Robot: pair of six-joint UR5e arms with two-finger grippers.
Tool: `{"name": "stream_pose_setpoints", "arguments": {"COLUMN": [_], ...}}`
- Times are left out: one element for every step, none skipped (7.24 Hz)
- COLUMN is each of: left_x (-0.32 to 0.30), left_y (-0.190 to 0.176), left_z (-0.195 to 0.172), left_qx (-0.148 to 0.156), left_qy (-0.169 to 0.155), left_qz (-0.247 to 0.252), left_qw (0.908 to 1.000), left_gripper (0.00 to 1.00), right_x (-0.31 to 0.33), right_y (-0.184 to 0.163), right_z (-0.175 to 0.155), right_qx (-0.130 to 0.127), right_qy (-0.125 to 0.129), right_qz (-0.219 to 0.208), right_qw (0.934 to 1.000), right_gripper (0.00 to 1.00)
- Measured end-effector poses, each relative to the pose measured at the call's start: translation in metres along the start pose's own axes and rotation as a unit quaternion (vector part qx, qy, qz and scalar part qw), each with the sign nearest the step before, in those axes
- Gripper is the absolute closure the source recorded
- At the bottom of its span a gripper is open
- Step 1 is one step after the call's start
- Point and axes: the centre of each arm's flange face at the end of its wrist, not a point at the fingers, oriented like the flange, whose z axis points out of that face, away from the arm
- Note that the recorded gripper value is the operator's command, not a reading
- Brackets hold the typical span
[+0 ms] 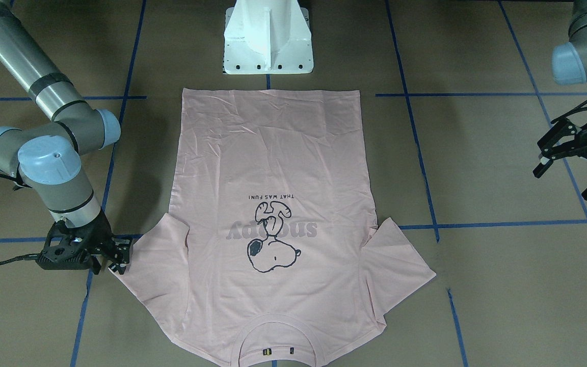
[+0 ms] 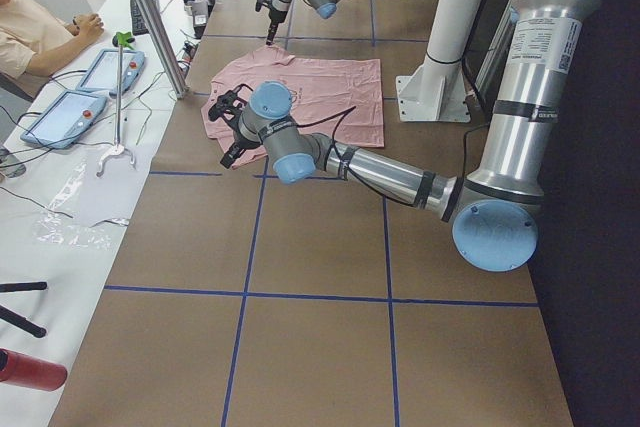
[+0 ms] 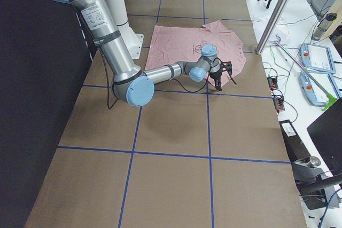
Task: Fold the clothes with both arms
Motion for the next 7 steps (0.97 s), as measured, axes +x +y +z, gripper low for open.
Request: {"name": "stream_pose_setpoints", "arguments": {"left_x": [-0.0001, -0.0002, -0.0002, -0.0002, -0.0002, -0.0003, -0.0004], "left_y": [0.0002, 0.0003, 0.0003, 0.0003, 0.0003, 0.0003, 0.0003], "left_z": [0.0, 0.0, 0.0, 0.0, 0.0, -0.0001, -0.0002], "left_qx": [0.0, 0.0, 0.0, 0.0, 0.0, 0.0, 0.0], "left_qy": [0.0, 0.0, 0.0, 0.0, 0.0, 0.0, 0.0], "left_qz": [0.001, 0.001, 0.001, 0.001, 0.001, 0.001, 0.002], "left_qw": [1.0, 1.0, 1.0, 1.0, 1.0, 1.0, 1.0], "left_gripper": [0.01, 0.01, 0.01, 0.01, 0.01, 0.01, 0.01], "right_x": [-0.0007, -0.0015, -0.0022, -0.0032, -0.0044, -0.0054, -0.0063], "right_y": [0.0014, 0.0029, 0.0043, 0.0059, 0.0072, 0.0082, 0.0085], "right_z": [0.0006, 0.0013, 0.002, 0.0028, 0.0035, 0.0039, 0.0039], "right_qx": [-0.001, -0.002, -0.002, -0.001, -0.001, -0.001, -0.001], "right_qy": [0.0, 0.0, 0.0, 0.001, 0.001, 0.002, 0.001], "right_qz": [-0.001, -0.002, -0.002, -0.003, -0.004, -0.005, -0.006], "right_qw": [1.0, 1.0, 1.0, 1.0, 1.0, 1.0, 1.0], "right_gripper": [0.43, 0.45, 0.5, 0.52, 0.71, 1.0, 1.0]}}
